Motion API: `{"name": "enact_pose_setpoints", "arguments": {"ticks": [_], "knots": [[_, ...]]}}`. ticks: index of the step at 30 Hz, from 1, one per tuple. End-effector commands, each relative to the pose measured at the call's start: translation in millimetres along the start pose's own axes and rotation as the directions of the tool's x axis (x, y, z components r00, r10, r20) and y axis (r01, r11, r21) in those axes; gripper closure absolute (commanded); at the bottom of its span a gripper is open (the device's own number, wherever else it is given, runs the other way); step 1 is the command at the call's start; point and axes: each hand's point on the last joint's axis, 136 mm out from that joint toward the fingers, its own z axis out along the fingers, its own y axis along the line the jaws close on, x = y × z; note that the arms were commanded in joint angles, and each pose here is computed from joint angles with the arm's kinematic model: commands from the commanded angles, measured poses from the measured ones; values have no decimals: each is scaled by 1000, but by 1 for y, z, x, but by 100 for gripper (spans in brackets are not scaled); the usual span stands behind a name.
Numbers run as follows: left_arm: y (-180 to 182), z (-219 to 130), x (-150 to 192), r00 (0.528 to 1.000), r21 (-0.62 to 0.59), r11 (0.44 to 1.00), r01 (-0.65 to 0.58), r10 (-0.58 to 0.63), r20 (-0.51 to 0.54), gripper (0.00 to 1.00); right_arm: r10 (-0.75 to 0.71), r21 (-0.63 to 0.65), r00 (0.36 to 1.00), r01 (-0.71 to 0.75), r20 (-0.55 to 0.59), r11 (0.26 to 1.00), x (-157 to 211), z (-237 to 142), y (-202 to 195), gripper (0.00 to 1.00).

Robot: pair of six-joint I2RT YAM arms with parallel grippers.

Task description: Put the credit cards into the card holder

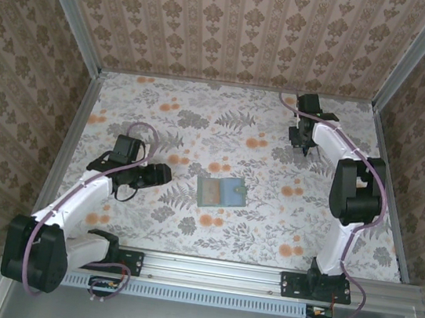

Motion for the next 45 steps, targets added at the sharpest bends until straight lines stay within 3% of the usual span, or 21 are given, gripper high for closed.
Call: {"name": "enact_pose_setpoints", "arguments": {"ticks": [1,5,7,14,18,23,28,30,37,45], "knots": [[4,2,3,1000,0,1000,-7,7,-9,30,-26,-1,998,26,-57,1000,10,9,0,77],[3,2,4,1000,5,1000,-3,3,-10,30,-21,34,998,23,-64,999,11,9,-5,93],[2,1,4,1000,5,1000,-4,4,-8,30,-7,17,1000,7,-8,1000,2,-4,-3,99],[-6,2,5,1000,59,998,-11,11,-6,31,141,-163,955,-100,261,982,-19,-93,9,99],[-28,5,1,999,212,977,-10,3,33,31,183,-348,939,-74,290,935,-2,-123,34,100],[-45,4,1,996,284,956,-75,60,62,32,206,-722,965,-25,164,691,41,-150,115,100],[-62,13,9,990,317,938,-138,142,12,35,68,-908,998,-27,2,417,102,-163,192,100],[-68,21,13,985,316,935,-158,172,-17,37,26,-932,997,-77,-72,355,123,-154,208,100],[-88,45,30,945,262,926,-272,309,-111,45,-64,-922,965,-222,-254,317,160,-122,224,100],[-87,72,43,939,220,945,-243,286,-191,54,-103,-904,940,-278,-326,324,160,-102,232,100]]}}
